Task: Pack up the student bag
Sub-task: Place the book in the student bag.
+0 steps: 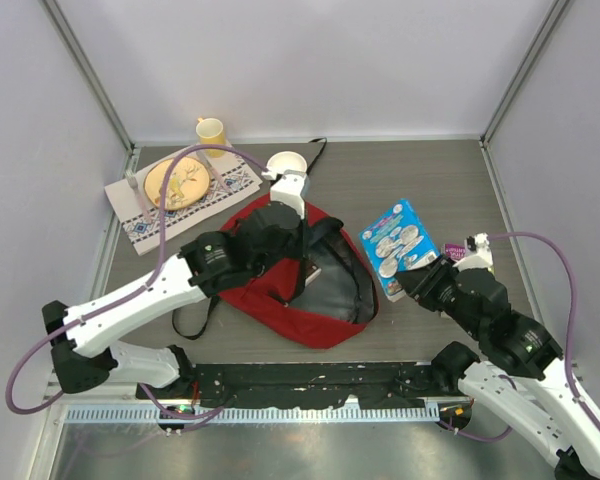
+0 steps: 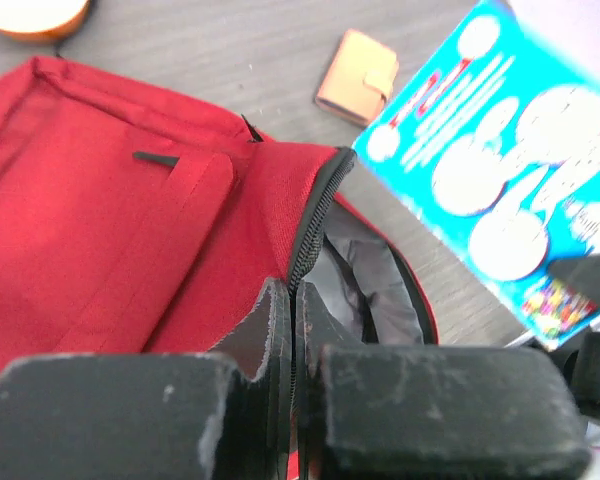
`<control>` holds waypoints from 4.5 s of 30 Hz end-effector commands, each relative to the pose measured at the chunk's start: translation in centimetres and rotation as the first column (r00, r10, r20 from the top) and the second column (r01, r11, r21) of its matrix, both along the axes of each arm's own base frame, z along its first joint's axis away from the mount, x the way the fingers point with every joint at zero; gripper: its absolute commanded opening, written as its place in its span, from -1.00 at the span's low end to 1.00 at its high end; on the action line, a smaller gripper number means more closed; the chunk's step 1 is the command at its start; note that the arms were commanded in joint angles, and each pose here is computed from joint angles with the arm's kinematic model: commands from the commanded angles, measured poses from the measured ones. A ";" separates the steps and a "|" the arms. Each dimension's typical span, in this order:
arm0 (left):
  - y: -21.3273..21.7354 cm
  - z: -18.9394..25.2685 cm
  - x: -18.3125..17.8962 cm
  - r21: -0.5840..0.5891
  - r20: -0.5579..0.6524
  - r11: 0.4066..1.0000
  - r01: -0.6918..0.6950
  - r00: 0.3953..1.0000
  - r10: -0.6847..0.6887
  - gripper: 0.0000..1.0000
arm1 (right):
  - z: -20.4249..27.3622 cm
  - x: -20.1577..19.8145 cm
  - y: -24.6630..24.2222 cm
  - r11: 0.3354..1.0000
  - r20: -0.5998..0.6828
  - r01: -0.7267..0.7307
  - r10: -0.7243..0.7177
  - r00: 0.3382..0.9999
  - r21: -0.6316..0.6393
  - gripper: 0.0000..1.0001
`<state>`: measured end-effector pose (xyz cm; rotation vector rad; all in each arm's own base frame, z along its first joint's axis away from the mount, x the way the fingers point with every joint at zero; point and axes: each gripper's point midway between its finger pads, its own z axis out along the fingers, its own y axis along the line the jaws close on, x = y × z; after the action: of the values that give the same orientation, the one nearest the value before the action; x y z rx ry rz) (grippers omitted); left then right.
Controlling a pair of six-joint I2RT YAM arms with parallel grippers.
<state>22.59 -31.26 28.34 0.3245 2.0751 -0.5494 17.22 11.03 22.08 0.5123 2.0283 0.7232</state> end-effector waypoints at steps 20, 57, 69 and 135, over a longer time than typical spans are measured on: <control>0.2 1.5 -0.9 -0.123 -0.004 0.992 0.009 1.000 -0.009 -1.00 | -0.6 -3.3 12.4 0.756 0.055 -0.528 0.552 0.832 0.387 -0.98; -2.2 3.2 -2.5 -0.270 0.012 0.954 0.130 0.991 -0.132 -1.00 | 0.6 4.6 18.1 0.686 0.139 -0.446 0.456 0.879 0.575 -0.98; -2.7 4.6 -2.4 -0.305 0.027 0.942 0.140 0.990 -0.138 -1.00 | -2.2 8.0 24.9 0.735 0.150 -0.410 0.395 0.906 0.540 -0.98; -1.3 1.3 -3.6 -0.320 -0.043 0.941 0.106 0.991 -0.126 -1.00 | -9.3 6.8 22.5 0.879 0.047 -0.470 0.468 0.883 0.081 0.29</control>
<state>19.42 -32.22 27.05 0.2670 2.0778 -0.8640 23.90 35.23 8.30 0.0763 2.2870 1.0977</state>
